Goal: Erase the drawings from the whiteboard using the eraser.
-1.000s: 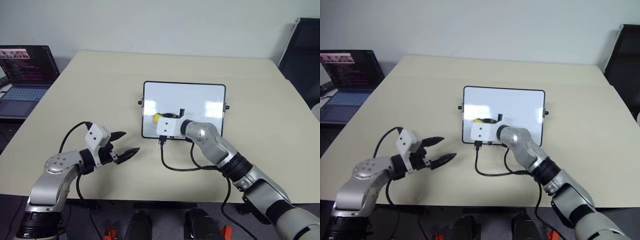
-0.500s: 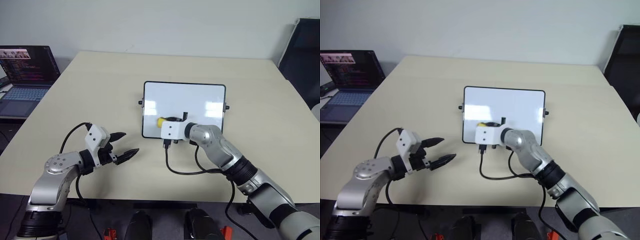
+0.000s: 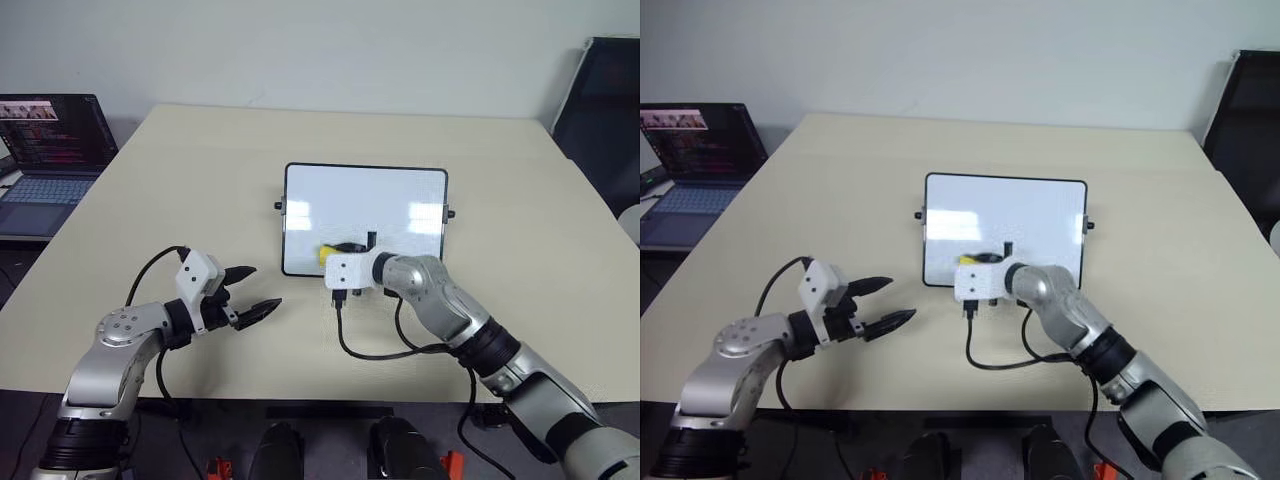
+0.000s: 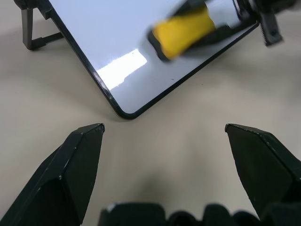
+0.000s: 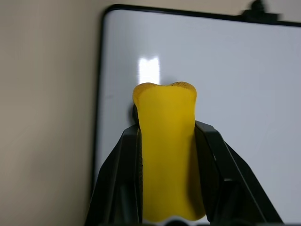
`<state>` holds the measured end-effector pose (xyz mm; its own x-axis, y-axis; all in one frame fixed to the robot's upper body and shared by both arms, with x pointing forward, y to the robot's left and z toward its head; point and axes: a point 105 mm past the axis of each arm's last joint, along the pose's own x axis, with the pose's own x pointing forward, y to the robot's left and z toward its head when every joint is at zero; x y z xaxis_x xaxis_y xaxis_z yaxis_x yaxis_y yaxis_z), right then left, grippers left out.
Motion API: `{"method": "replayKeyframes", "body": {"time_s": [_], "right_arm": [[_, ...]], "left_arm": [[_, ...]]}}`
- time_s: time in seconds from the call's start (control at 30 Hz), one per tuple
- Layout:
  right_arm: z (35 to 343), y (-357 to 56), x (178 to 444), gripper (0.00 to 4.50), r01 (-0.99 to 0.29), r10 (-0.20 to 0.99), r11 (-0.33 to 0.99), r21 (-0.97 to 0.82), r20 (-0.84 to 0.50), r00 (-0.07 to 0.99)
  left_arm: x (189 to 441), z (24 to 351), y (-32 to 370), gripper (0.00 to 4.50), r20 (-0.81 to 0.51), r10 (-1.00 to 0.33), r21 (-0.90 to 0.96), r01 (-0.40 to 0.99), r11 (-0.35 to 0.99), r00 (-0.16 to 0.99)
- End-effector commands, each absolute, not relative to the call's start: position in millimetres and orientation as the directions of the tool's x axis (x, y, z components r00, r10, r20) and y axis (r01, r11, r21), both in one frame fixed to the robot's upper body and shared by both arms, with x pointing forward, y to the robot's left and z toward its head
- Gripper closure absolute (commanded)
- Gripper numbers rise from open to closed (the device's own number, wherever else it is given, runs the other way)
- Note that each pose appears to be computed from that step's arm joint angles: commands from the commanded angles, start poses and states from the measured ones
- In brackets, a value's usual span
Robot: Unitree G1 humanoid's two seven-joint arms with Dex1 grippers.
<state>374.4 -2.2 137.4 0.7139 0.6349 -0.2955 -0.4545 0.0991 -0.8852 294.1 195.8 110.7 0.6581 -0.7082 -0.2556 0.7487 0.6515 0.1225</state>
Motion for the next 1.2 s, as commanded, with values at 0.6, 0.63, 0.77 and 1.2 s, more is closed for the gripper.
{"method": "replayKeyframes", "body": {"time_s": [0.6, 0.63, 0.77, 1.2], "right_arm": [[161.0, -3.3, 378.4, 3.36, -0.408, 0.646, 0.243, -0.880, -0.167, 0.745], [166.7, -4.4, 378.5, 3.36, -0.411, 0.643, 0.308, -0.858, -0.131, 0.755], [177.5, -17.6, 369.5, 3.36, -0.463, 0.612, 0.538, -0.705, -0.052, 0.789], [171.7, -180.7, 293.0, 3.36, -0.114, 0.090, 0.953, -0.281, -0.097, 0.991]], "left_arm": [[293.1, 130.3, 183.2, 0.00, -0.221, -0.737, 0.154, 0.769, 0.620, 0.639], [293.8, 131.0, 182.5, 0.00, -0.221, -0.742, 0.155, 0.773, 0.614, 0.633], [299.1, 140.2, 170.5, 0.00, -0.202, -0.774, 0.172, 0.800, 0.575, 0.600], [303.9, 183.1, 69.1, 0.00, -0.167, -0.964, 0.275, 0.949, 0.158, 0.209]]}}
